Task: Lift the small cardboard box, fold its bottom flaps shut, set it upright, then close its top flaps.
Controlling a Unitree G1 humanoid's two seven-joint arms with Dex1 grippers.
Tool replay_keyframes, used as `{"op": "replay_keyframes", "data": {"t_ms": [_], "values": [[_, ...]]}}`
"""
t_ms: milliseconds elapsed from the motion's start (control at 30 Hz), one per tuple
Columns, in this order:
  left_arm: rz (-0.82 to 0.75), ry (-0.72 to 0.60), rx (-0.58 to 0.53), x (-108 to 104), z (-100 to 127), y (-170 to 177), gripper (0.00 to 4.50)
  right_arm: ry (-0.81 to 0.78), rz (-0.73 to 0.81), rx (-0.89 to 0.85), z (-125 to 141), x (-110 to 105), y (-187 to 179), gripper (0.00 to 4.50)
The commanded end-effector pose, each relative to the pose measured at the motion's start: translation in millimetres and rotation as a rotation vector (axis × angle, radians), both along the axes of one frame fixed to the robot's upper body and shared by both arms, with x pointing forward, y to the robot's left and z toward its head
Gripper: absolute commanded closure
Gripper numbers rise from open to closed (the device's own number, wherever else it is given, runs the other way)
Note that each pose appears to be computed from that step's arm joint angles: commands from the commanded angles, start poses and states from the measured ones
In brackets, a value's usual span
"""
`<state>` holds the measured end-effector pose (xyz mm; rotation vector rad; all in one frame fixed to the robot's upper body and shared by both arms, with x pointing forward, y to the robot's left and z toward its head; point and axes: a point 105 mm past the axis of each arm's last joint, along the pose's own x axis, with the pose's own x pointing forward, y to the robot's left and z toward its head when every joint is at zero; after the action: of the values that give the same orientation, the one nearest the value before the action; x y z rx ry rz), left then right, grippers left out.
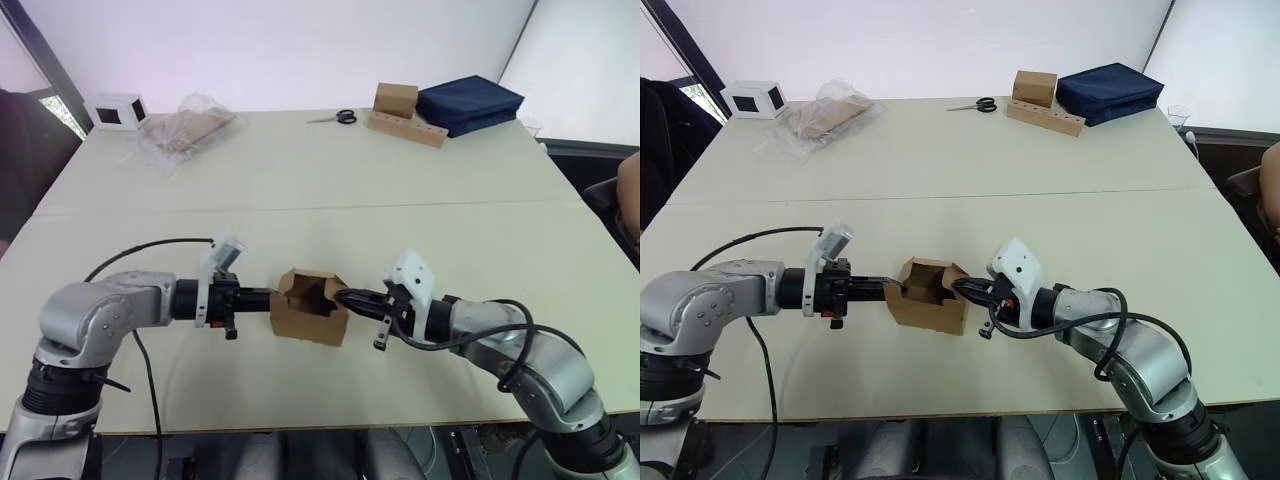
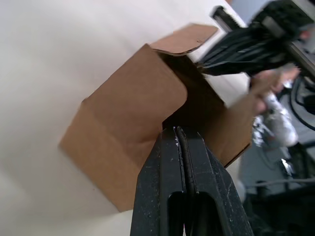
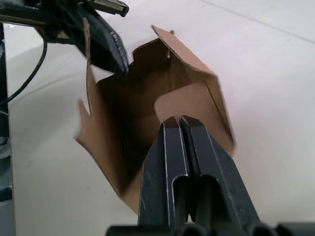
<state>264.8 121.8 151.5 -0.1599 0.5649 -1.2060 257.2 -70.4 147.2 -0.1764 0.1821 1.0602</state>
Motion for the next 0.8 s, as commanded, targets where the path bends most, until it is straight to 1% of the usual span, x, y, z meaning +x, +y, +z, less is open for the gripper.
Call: {"op": "replay_keyframes", "data": {"t_ms": [33,100,267,367,433,500,567,667,800], "values": [[-0.013,-0.001,-0.004,-4.4,2.3,-3.2,4.48,-0.056,0.015,0.007,9.0,0.8,2.8,4.50],[-0.011,-0.001,-0.007,-4.3,1.5,-5.6,4.48,-0.056,0.018,0.006,8.2,1.8,3.4,4.50],[0.025,-0.037,-0.043,3.5,10.4,-1.4,4.48,-0.056,0.019,0.019,8.2,4.0,4.0,4.50],[0.055,-0.069,-0.096,10.7,23.0,5.1,4.48,-0.048,0.023,0.012,4.3,3.2,2.4,4.50],[0.032,-0.074,-0.147,7.3,34.8,8.2,4.48,-0.042,0.024,0.011,2.1,3.0,1.2,4.50],[-0.021,-0.077,-0.183,-1.5,44.5,10.5,4.48,-0.037,0.023,0.016,1.1,3.4,0.1,4.50],[-0.063,-0.082,-0.193,-8.9,49.0,12.5,4.48,-0.036,0.022,0.018,0.8,4.0,-0.8,4.50],[-0.044,-0.087,-0.166,-6.3,45.8,16.3,4.48,-0.037,0.022,0.021,1.1,5.1,-2.0,4.50],[0.067,-0.090,-0.130,11.6,31.8,24.8,4.48,-0.041,0.023,0.037,4.4,5.2,-3.0,4.50]]}}
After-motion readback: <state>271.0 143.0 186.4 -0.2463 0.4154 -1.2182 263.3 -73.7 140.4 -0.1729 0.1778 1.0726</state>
